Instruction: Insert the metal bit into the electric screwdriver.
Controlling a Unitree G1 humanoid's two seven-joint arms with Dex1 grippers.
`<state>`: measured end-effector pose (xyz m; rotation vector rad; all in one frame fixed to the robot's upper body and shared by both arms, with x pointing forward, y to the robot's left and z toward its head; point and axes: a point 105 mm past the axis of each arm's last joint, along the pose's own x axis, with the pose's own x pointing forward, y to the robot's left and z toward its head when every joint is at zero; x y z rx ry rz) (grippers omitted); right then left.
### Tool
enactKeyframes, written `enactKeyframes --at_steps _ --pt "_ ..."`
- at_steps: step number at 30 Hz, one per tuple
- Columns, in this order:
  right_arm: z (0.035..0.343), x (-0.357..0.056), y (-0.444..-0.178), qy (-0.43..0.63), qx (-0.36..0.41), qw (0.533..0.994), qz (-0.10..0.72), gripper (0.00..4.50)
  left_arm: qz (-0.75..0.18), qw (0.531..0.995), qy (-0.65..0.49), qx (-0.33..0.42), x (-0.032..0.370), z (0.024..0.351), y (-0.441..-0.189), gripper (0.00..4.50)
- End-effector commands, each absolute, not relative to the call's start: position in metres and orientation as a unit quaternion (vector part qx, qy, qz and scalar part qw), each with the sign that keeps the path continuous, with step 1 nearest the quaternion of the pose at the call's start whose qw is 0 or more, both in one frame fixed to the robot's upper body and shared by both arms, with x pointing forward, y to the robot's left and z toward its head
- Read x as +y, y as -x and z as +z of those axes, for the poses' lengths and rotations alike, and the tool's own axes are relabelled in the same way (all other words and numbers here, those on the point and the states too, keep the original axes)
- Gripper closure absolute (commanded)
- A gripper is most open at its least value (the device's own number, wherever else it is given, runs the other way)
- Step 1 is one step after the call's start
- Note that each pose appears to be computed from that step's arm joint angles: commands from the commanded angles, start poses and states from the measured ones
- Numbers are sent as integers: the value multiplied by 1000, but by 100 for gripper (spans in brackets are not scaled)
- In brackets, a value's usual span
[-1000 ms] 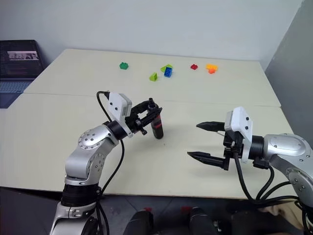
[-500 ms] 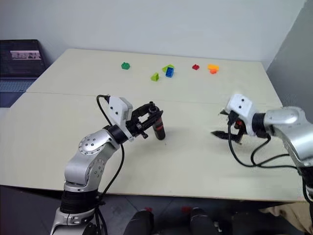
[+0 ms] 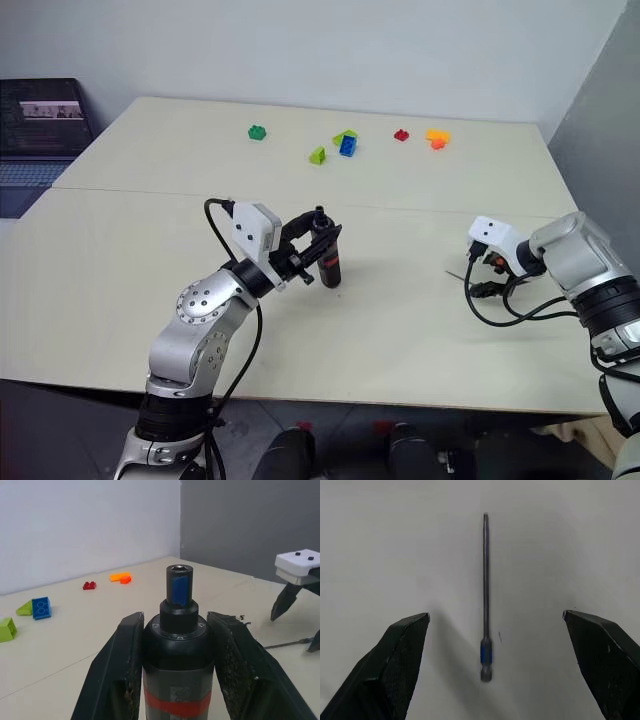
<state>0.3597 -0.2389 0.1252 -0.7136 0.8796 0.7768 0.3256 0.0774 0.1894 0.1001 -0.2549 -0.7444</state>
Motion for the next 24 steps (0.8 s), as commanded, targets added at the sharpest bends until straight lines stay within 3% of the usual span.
enactKeyframes --at_steps 1,17,20,24 --pt "134 -241 -359 332 413 770 356 0 -365 920 -46 -136 71 191 -323 287" --pt "121 -241 -374 320 453 754 353 0 -363 920 -46 -140 67 189 -325 287" --pt "118 -242 -374 323 458 748 355 52 -360 921 -47 -140 68 189 -325 287" --pt "116 -241 -374 326 456 745 360 155 -358 922 -48 -138 69 188 -325 287"
